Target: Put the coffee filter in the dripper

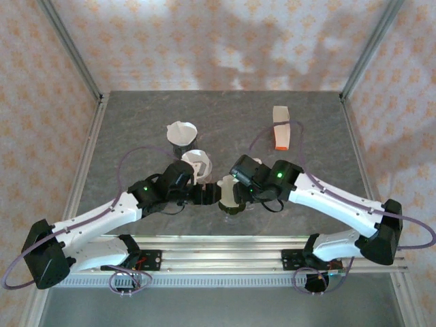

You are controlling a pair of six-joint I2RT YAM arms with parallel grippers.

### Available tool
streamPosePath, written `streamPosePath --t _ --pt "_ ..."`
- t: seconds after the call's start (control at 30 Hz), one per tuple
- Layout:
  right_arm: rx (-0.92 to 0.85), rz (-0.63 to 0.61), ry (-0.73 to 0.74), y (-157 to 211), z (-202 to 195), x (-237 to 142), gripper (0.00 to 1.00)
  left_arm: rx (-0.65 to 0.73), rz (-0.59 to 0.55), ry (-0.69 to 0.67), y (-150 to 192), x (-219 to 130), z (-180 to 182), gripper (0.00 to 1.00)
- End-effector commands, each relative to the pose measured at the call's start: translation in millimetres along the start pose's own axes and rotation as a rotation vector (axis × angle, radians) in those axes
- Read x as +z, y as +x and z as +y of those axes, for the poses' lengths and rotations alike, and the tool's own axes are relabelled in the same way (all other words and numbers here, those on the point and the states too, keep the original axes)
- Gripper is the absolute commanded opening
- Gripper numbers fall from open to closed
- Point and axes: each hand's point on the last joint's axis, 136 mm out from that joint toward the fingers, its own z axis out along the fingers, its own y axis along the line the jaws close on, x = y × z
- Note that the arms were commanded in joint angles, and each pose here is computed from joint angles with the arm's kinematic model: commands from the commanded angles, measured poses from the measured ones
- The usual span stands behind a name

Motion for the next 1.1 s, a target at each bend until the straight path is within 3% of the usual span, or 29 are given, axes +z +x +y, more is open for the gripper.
streamPosePath --t 0.0,0.73,1.07 --pt "0.001 -0.018 0.027 -0.2 -5.9 -2.3 0.61 -0.004 0.006 -0.017 5.0 2.8 5.3 0.78" --pt "0.026 -0.014 0.002 10.0 -11.7 -2.6 0.61 -0.002 0.01 -0.024 6.0 5.4 7.3 0.78" --pt "0.015 -0.08 -0.049 -7.7 0.2 -18.5 0.62 -0.001 0.016 -0.023 7.0 7.1 7.7 0.78"
